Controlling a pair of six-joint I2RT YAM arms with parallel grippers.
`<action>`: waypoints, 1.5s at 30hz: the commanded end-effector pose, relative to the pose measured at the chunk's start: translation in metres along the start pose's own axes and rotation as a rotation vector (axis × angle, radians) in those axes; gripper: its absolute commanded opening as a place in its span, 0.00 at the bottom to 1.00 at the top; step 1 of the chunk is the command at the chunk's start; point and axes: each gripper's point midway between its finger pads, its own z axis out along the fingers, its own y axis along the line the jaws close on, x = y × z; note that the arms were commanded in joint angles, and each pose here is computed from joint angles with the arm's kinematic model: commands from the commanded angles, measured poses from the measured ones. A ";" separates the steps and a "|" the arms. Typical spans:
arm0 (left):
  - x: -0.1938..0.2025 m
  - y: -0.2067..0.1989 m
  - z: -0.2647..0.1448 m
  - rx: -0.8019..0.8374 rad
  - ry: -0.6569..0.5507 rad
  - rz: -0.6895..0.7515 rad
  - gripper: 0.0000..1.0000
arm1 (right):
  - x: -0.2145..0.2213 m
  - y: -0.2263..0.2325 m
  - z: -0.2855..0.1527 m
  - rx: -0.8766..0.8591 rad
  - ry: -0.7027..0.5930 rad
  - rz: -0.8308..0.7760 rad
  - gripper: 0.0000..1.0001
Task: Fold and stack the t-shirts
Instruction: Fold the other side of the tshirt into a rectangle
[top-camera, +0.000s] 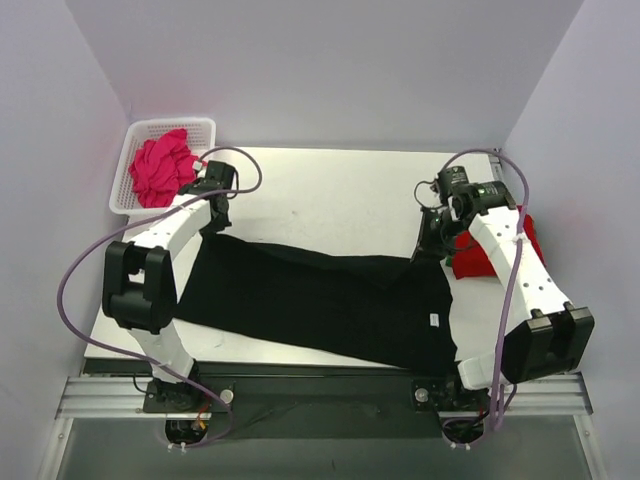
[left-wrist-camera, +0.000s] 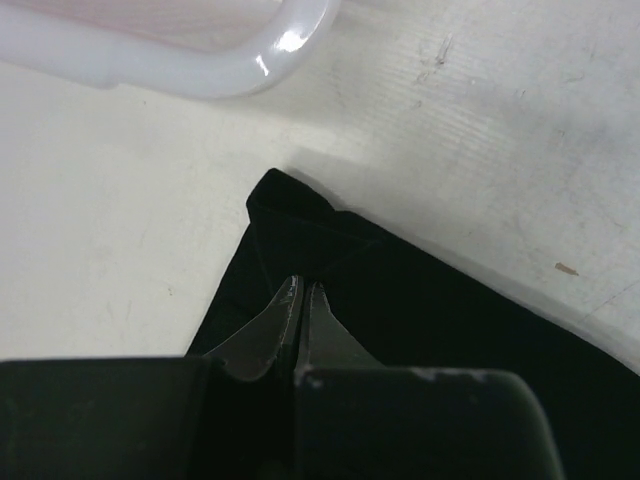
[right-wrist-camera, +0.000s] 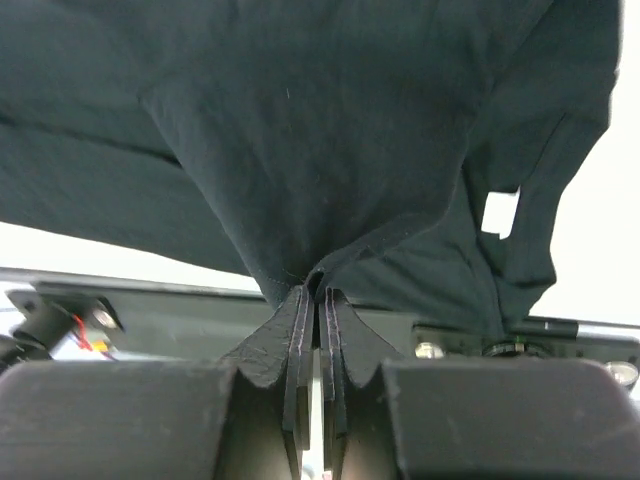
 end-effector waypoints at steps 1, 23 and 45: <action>-0.006 0.007 -0.012 0.004 -0.056 -0.104 0.00 | 0.034 -0.003 0.005 0.017 0.094 -0.009 0.00; 0.061 0.038 -0.004 -0.056 0.054 -0.161 0.22 | 0.093 -0.015 0.020 0.062 0.194 -0.027 0.00; 0.054 0.015 -0.020 0.185 0.036 -0.338 0.50 | 0.122 -0.017 0.028 0.086 0.270 -0.064 0.00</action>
